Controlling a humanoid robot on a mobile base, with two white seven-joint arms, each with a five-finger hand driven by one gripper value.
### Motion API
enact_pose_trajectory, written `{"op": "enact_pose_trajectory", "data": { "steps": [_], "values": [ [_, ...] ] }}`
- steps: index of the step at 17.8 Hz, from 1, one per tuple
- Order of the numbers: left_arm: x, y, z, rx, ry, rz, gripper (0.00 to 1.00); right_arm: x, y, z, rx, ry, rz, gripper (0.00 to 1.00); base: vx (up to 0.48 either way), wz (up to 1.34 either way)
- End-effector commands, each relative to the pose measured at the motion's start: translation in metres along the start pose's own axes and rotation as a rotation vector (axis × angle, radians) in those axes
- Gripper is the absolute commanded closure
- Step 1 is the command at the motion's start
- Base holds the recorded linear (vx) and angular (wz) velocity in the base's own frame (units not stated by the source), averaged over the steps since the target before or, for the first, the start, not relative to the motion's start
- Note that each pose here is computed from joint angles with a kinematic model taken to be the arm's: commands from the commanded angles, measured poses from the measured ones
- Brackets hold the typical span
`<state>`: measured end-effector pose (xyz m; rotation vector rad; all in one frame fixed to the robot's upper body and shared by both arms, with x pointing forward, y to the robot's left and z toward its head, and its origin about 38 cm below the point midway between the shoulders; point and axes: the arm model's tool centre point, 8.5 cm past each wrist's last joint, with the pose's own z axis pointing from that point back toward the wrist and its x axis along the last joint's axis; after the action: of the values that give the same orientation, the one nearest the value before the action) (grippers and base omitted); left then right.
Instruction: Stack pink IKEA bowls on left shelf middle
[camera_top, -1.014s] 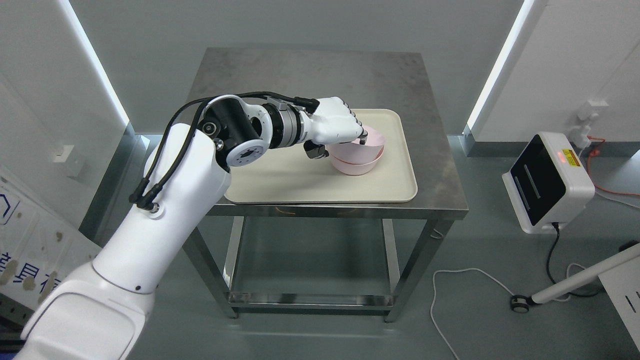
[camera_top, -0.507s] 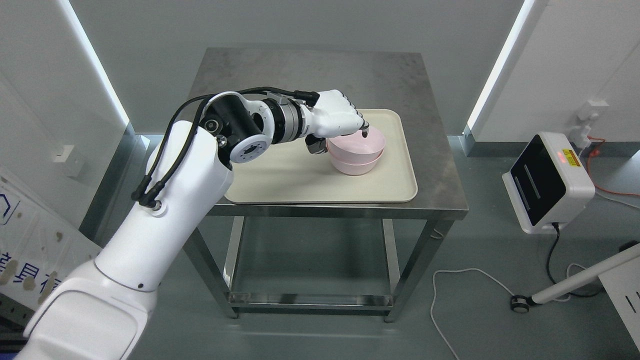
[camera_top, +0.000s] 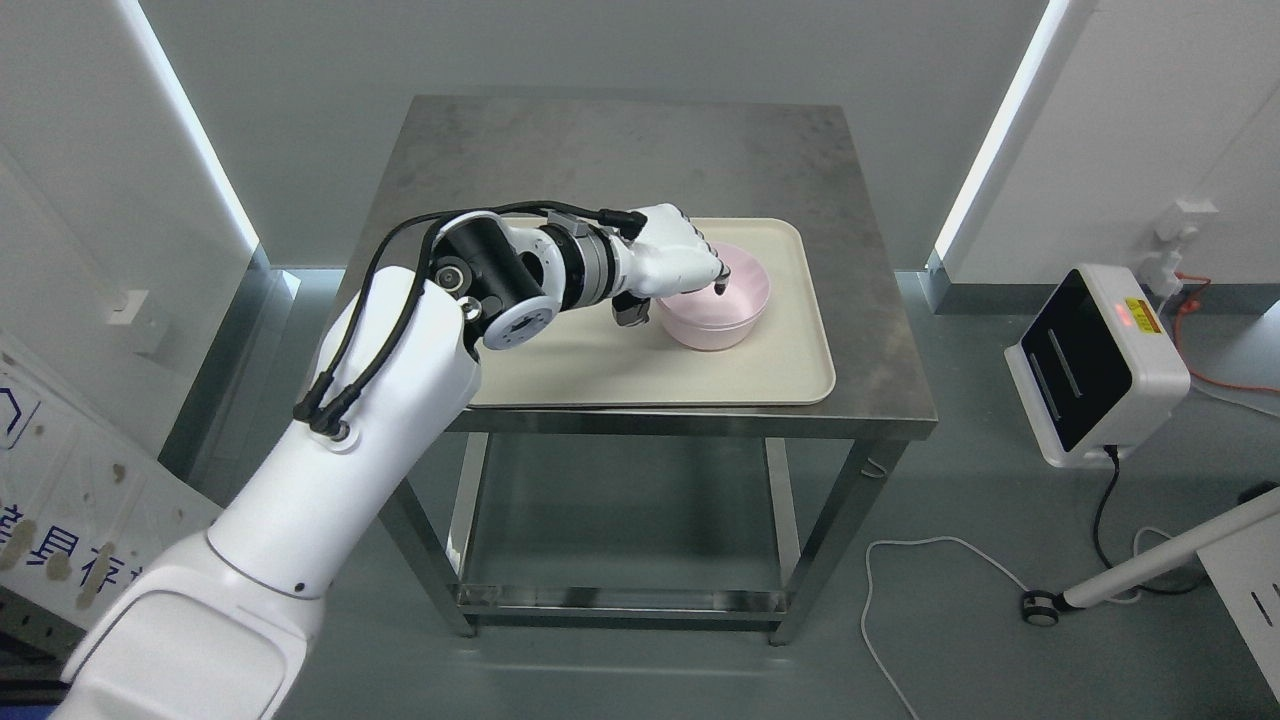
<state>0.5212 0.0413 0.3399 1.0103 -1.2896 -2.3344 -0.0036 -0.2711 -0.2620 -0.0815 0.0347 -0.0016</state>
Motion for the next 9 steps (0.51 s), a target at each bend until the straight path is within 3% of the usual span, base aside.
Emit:
{"op": "enact_pose_trajectory", "data": {
  "steps": [1,3,7,9],
  "values": [
    [0.026,-0.001,-0.020,-0.024,-0.037,-0.013,0.64,0.011,-0.011,0.000,-0.017,-0.032,-0.011,0.00,0.000,0.00],
    [0.031,-0.005,-0.024,-0.034,-0.051,-0.013,0.77,0.011,-0.011,0.000,-0.017,-0.032,-0.011,0.00,0.000,0.00],
    [0.048,-0.020,-0.032,-0.070,-0.085,-0.030,0.86,0.011,-0.011,0.000,-0.017,-0.032,-0.011,0.00,0.000,0.00],
    [0.043,-0.032,-0.038,-0.122,-0.032,0.002,0.99,0.011,-0.011,0.000,-0.017,-0.032,-0.011,0.00,0.000,0.00]
  ]
}}
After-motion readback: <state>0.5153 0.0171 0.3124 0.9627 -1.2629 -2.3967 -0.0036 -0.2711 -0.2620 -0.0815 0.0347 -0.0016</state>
